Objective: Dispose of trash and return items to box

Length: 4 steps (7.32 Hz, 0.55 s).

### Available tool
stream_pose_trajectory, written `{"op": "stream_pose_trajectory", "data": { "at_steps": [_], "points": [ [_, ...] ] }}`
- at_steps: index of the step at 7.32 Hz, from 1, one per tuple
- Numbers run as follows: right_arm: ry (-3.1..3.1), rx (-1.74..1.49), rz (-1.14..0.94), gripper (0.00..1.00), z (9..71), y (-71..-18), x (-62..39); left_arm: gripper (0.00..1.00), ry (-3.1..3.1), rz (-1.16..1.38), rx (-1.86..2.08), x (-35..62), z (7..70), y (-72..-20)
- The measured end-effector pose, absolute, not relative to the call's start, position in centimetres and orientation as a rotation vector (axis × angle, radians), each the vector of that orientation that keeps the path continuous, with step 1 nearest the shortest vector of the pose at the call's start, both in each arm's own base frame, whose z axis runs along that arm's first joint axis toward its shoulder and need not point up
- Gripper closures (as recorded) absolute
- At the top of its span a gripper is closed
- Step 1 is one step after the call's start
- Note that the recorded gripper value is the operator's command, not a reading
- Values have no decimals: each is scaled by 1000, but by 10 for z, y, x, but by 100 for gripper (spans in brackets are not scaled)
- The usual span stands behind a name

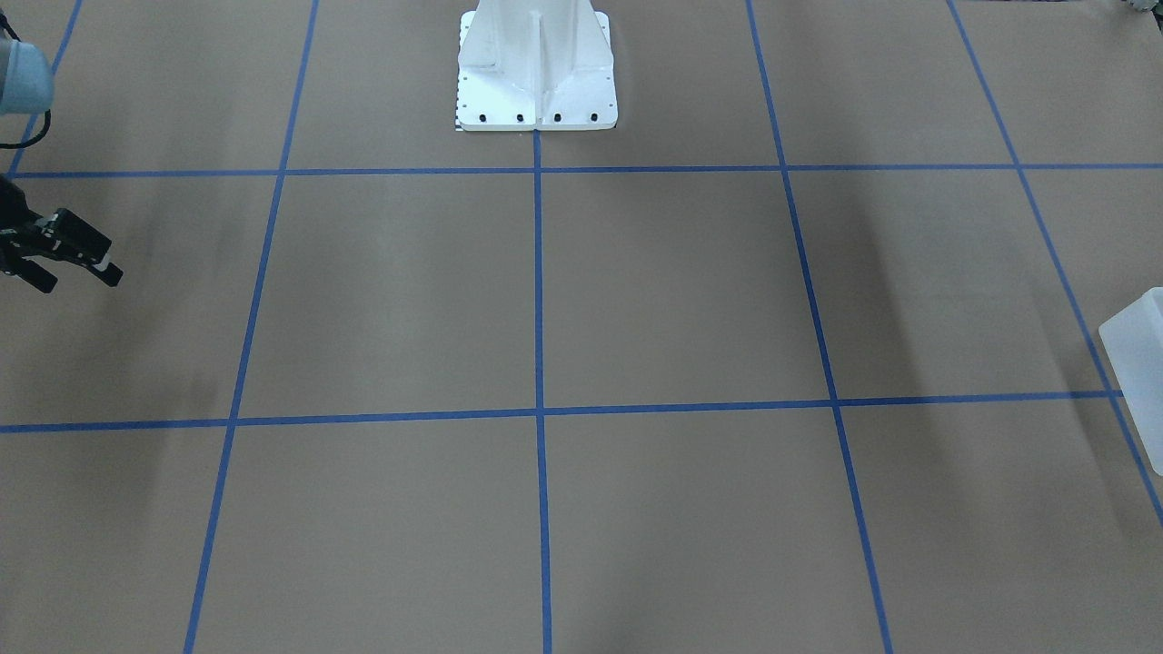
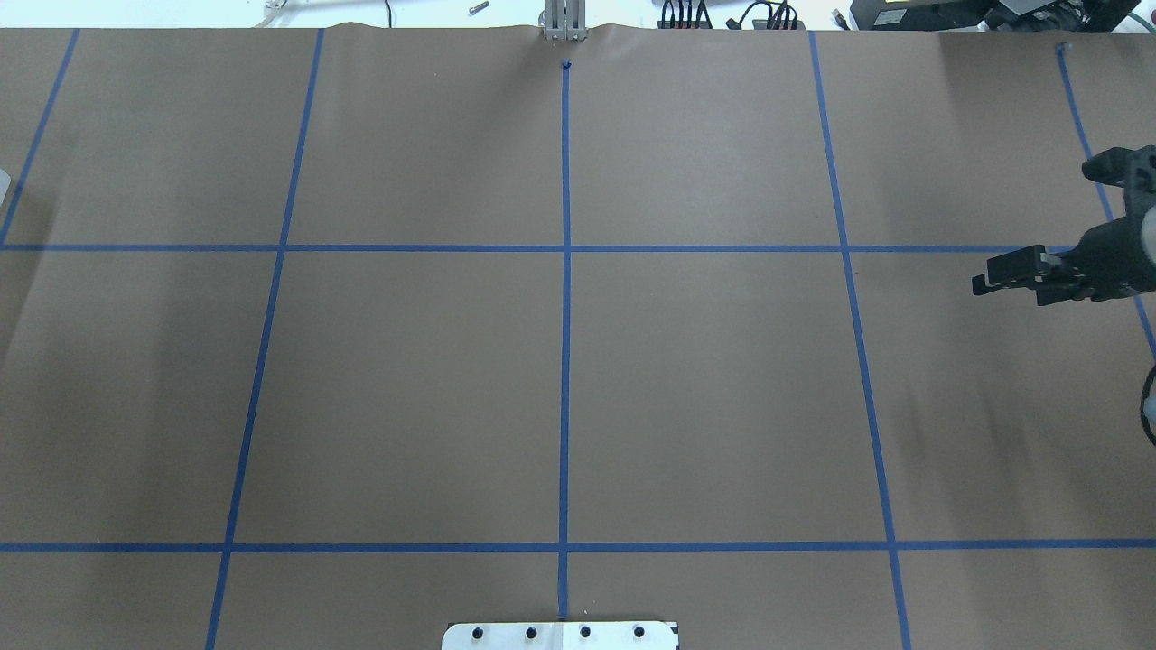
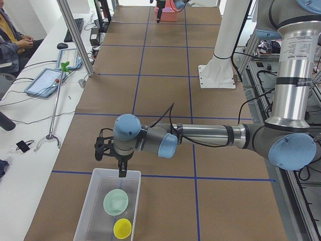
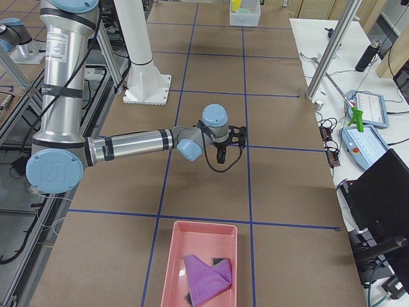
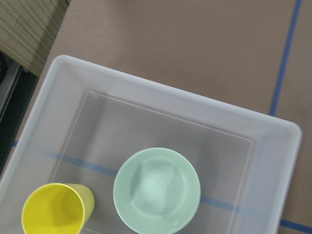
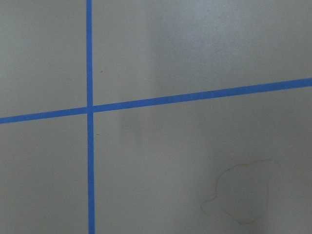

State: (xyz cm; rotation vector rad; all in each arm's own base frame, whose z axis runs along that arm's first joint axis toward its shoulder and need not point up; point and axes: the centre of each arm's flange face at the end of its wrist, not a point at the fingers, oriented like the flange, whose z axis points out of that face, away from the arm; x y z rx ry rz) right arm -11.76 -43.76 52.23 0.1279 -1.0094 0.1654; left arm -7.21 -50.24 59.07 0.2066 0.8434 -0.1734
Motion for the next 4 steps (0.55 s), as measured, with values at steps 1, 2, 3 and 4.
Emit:
{"op": "stream_pose_trajectory", "data": {
  "at_steps": [1,2,3,4],
  "points": [
    [-1016,147,149,0,537,-430,-80,2,855,-112,227,-46,562,-485],
    [-999,175,120,0,558,-418,-48,2,857,-86,230,-27,544,-478],
    [-970,188,87,0,574,-410,-23,2,848,-83,224,-9,532,-477],
    [-942,181,56,0,579,-410,-9,2,840,-78,212,3,525,-476]
  ]
}}
